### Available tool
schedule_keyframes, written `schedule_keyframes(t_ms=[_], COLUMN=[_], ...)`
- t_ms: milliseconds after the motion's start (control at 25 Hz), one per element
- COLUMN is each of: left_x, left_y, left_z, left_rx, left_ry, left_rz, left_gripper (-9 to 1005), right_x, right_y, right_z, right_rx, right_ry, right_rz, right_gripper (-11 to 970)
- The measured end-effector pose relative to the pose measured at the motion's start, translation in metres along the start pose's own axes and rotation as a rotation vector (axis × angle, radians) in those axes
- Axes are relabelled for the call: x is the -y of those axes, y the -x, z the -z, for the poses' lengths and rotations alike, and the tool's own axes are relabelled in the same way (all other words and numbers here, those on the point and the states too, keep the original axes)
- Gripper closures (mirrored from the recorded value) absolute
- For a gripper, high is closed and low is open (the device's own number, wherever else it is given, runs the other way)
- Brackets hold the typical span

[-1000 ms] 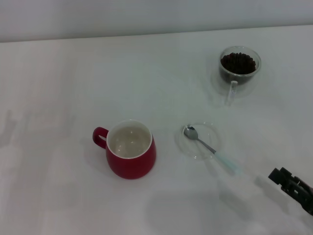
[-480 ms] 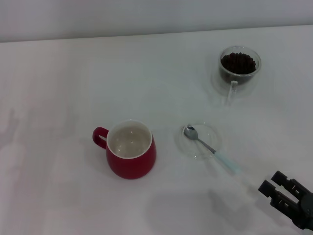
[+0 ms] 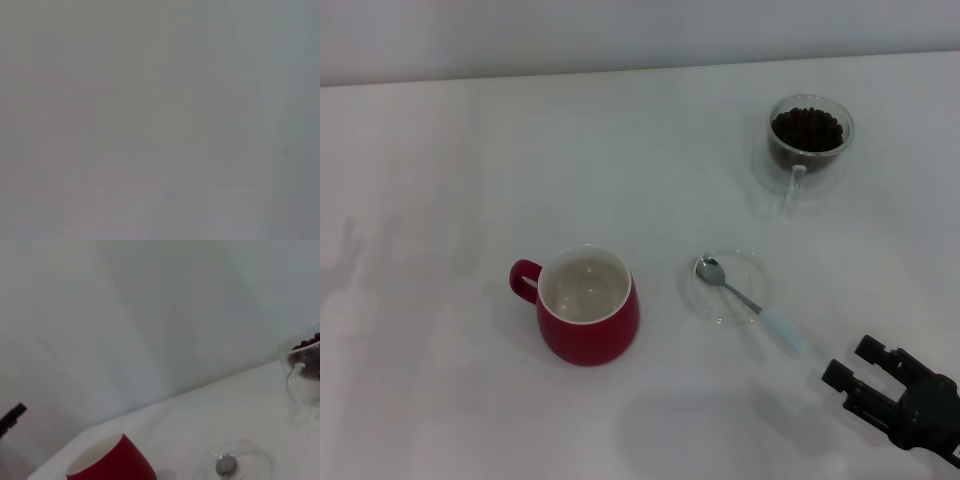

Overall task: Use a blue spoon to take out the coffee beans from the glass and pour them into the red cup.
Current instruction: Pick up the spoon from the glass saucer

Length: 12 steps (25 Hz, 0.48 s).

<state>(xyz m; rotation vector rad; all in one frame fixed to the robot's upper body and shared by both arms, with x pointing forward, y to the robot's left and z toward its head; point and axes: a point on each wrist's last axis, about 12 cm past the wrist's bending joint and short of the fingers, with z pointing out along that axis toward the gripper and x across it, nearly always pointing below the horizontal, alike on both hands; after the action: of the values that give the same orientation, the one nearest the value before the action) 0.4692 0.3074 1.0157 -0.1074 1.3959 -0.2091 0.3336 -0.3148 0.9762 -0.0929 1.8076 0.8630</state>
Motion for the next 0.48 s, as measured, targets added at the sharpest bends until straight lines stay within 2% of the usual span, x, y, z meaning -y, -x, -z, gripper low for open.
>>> schedule_keyframes(t_ms=[160, 360, 480], left_x=[0.0, 0.001, 0.001], left_y=[0.0, 0.0, 0.0], left_z=[0.0, 0.0, 0.0], left_rx=[0.0, 0.0, -0.001], left_ry=[-0.002, -0.002, -0.004], left_rz=[0.0, 0.002, 0.002], left_gripper=[103, 103, 103], right_x=[0.001, 0.001, 0.003], right_y=[0.001, 0.003, 0.004], right_z=[-0.006, -0.015, -0.02], right_rx=[-0.019, -0.028, -0.033], right_ry=[0.016, 0.047, 0.045], right_rz=[0.016, 0.112, 0.128], right_gripper=[119, 118, 119])
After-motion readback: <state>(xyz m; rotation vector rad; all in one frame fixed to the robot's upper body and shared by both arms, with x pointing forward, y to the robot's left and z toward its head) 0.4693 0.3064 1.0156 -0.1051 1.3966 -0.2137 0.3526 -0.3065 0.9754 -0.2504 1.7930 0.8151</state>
